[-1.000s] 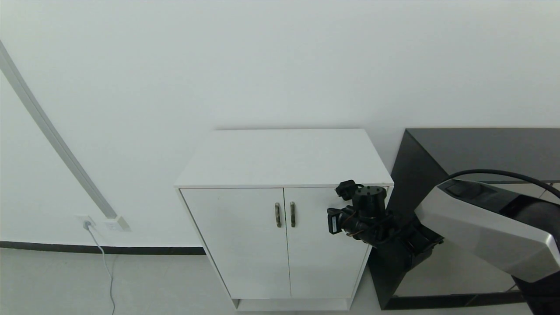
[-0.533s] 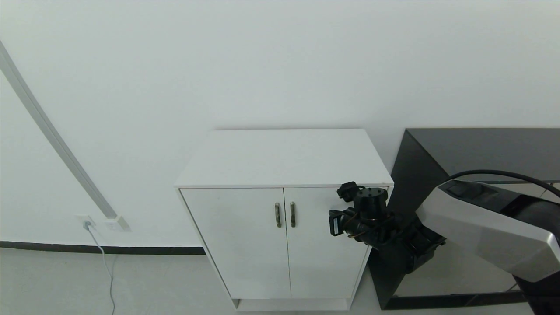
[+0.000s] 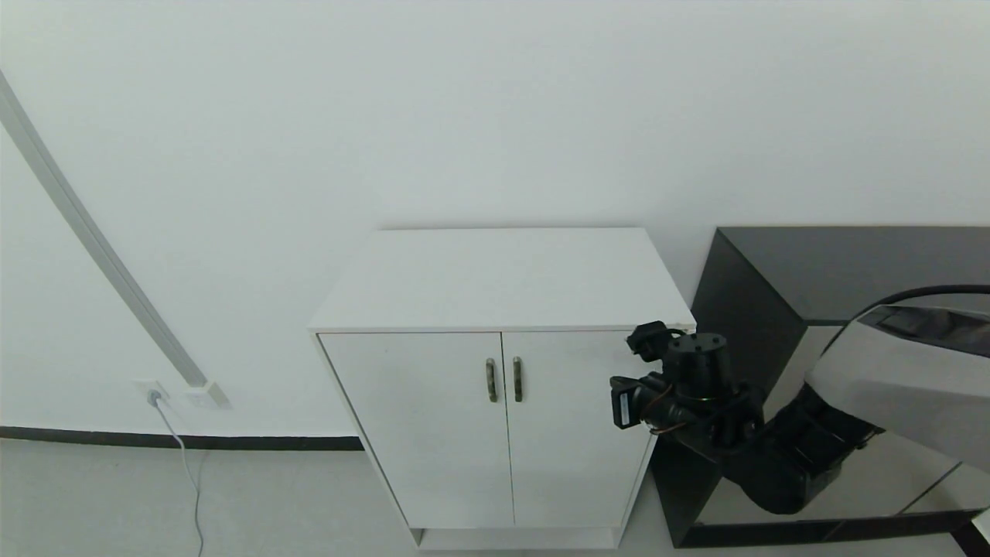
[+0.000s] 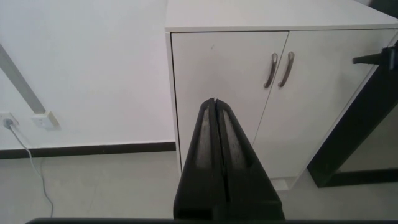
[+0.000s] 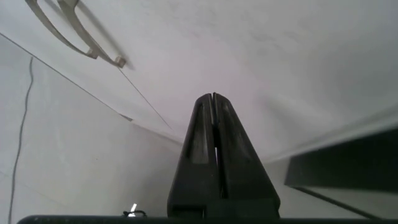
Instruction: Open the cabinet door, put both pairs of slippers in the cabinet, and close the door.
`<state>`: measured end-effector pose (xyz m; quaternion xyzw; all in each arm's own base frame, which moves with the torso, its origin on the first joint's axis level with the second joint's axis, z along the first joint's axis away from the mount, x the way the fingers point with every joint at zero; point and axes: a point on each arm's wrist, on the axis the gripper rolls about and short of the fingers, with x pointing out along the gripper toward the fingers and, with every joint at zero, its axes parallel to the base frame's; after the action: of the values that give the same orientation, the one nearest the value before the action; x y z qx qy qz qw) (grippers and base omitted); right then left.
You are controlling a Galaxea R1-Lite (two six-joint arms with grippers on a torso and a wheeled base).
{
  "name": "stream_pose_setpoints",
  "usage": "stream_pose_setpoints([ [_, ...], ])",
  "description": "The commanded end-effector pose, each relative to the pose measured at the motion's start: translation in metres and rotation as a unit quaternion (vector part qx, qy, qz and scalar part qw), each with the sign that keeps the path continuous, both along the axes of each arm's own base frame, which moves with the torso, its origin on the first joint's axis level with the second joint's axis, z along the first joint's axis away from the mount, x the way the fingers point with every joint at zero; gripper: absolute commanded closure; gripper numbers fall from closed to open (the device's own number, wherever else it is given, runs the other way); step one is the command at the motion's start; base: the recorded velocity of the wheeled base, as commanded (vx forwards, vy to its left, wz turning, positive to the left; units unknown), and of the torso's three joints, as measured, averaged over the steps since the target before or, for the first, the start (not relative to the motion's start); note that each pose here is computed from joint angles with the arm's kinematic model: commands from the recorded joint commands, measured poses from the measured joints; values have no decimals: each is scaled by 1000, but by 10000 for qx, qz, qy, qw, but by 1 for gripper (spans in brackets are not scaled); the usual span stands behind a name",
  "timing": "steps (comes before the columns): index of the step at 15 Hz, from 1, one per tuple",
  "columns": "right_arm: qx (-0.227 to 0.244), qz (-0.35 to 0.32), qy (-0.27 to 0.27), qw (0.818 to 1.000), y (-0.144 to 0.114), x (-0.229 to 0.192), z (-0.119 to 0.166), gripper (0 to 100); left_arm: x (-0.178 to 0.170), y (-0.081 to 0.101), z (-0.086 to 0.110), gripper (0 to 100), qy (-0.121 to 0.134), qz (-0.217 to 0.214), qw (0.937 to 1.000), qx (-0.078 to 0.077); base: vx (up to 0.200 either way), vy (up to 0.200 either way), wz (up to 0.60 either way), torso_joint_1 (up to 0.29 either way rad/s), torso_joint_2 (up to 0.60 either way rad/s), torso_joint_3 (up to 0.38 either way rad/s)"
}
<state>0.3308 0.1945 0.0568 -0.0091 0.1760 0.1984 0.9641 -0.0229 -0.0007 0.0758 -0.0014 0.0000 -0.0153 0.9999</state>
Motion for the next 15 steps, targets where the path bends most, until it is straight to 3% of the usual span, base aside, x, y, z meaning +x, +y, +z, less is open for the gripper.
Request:
stream_pose_setpoints([
  [1,46,-188,-193,9996,-20,-26,31,100,0,0,0,100,0,7,10000,-2,0,0,0,0,0,0],
  [15,-371,-1383,-454,9887,-130,-141,68,100,0,0,0,100,0,7,10000,-2,0,0,0,0,0,0],
])
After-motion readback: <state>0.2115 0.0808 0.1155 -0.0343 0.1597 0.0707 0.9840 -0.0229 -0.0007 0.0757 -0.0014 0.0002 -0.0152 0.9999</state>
